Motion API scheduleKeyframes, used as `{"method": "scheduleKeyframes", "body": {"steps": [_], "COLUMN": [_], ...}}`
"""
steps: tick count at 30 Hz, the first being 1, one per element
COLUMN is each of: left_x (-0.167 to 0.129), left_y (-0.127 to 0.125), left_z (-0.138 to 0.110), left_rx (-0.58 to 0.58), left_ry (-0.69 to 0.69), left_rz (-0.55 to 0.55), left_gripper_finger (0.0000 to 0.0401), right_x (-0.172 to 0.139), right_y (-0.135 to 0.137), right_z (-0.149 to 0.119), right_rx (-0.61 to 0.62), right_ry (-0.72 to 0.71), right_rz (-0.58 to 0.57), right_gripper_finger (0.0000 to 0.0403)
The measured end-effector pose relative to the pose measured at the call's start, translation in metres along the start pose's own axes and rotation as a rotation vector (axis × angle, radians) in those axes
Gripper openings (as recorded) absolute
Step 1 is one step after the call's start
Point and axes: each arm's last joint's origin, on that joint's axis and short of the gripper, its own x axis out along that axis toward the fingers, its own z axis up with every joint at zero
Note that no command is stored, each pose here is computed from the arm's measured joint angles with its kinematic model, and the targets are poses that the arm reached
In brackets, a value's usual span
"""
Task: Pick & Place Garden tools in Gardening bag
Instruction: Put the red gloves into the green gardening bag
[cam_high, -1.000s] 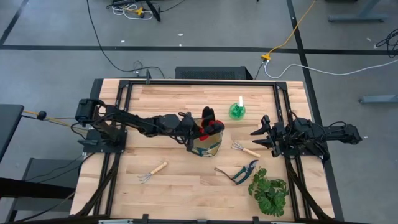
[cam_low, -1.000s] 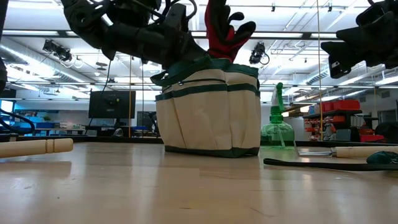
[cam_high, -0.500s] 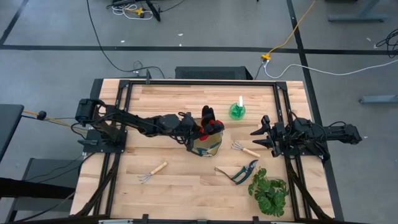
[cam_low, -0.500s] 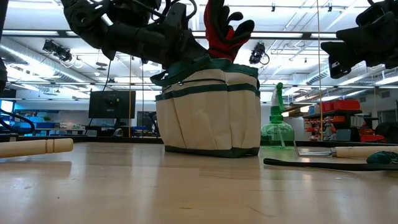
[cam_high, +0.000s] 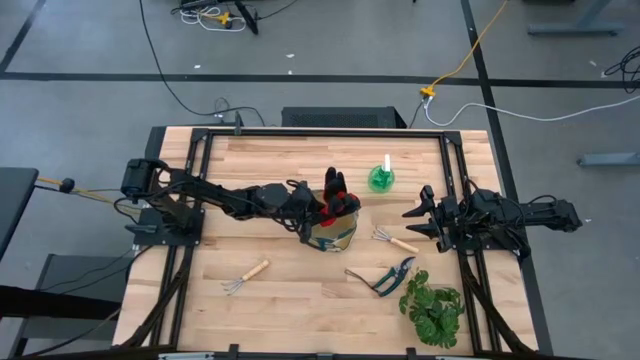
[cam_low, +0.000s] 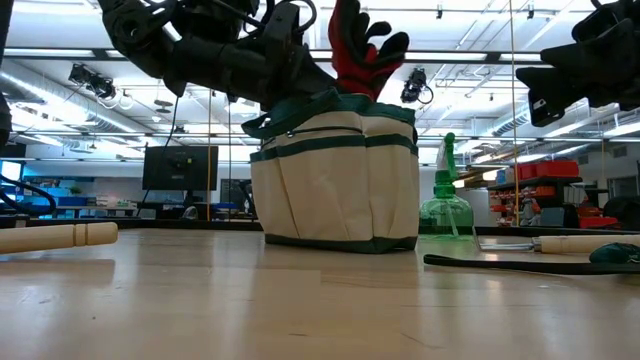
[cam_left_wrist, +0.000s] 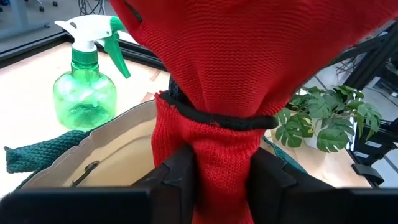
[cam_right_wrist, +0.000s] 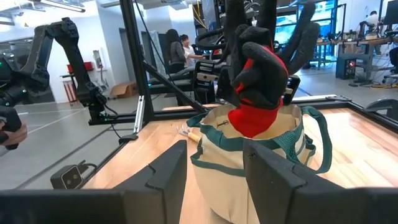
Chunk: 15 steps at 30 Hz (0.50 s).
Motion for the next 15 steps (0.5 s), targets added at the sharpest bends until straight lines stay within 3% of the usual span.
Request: {"method": "scheduleKeyframes", "body": {"steps": [8, 15], "left_x": [0.0000, 0.0001], "left_y": [0.0000, -0.0001], "left_z": [0.0001, 0.0002], "left_rx": [0.007, 0.026], "left_ry": [0.000, 0.000], "left_rz": [0.000, 0.000], "left_gripper_finger": [0.0187, 0.0211], "right_x": [0.0000, 0.0000], "right_y": [0.0000, 0.0000], "right_z": [0.0000, 0.0000], "right_rx": [0.000, 0.000], "right_ry": [0.000, 0.000], "right_rz": [0.000, 0.001], "right_gripper_finger": [0.0160, 0.0160]}}
